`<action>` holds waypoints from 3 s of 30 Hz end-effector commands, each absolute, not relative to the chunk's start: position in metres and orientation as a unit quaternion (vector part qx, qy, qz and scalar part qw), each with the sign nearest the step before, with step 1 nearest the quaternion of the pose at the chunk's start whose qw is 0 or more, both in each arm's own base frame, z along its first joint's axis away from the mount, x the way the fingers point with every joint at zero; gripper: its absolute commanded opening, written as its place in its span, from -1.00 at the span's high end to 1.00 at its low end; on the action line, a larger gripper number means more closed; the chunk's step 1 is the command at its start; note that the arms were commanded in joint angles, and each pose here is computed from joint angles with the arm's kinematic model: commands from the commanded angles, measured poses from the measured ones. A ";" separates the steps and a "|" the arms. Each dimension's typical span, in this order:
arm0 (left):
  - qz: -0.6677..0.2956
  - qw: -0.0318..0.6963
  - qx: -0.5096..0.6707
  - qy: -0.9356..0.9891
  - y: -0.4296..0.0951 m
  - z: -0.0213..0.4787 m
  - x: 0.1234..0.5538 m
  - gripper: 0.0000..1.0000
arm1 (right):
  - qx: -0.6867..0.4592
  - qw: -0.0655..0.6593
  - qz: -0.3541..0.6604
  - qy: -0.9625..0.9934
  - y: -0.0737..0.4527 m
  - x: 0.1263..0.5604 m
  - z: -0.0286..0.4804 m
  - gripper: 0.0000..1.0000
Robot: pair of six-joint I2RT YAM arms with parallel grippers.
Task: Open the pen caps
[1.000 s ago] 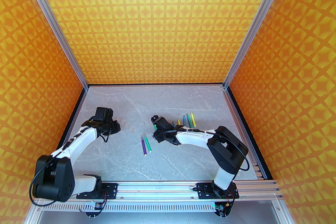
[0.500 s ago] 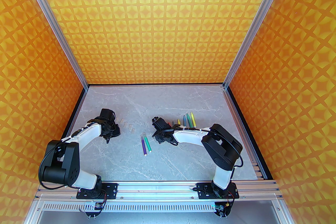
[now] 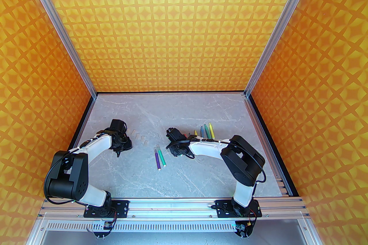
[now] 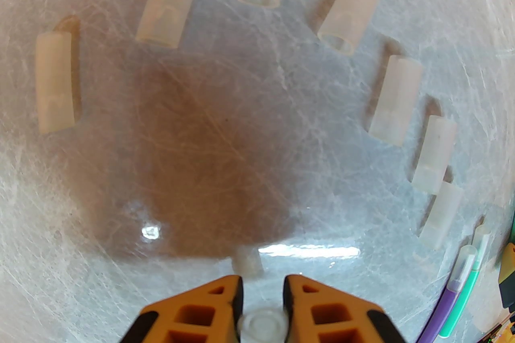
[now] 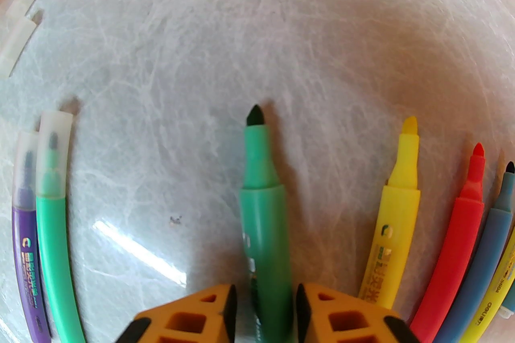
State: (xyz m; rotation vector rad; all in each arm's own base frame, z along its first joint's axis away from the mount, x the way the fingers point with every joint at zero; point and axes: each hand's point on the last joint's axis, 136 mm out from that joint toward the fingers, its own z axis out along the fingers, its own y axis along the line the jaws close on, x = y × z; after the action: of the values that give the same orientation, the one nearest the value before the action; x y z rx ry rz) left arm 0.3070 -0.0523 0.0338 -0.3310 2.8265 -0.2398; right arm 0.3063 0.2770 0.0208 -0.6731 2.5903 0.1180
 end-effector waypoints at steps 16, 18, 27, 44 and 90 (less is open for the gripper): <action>-0.148 0.281 -0.082 0.945 -0.065 0.124 0.320 -0.21 | -0.251 0.244 0.045 0.936 0.281 0.295 0.076 0.06; -0.160 0.311 -0.071 0.934 -0.068 0.139 0.318 -0.34 | -0.253 0.238 0.052 0.936 0.285 0.292 0.078 0.06; -0.182 0.403 -0.033 0.896 -0.072 0.173 0.314 -0.66 | -0.263 0.187 0.095 0.942 0.315 0.261 0.073 0.06; -0.195 0.411 -0.014 0.891 -0.080 0.168 0.324 -0.68 | -0.286 0.113 0.098 0.946 0.352 0.237 0.038 0.08; -0.379 0.364 0.039 0.850 -0.140 0.181 0.315 -0.63 | -0.302 0.264 0.223 0.889 0.368 0.267 0.136 0.98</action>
State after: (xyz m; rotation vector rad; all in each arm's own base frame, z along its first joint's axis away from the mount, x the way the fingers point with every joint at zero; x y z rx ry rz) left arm 0.3183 -0.1206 0.1711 0.0385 2.2263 -0.8062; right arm 0.2675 0.3483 0.1116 -0.7499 2.5285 0.4678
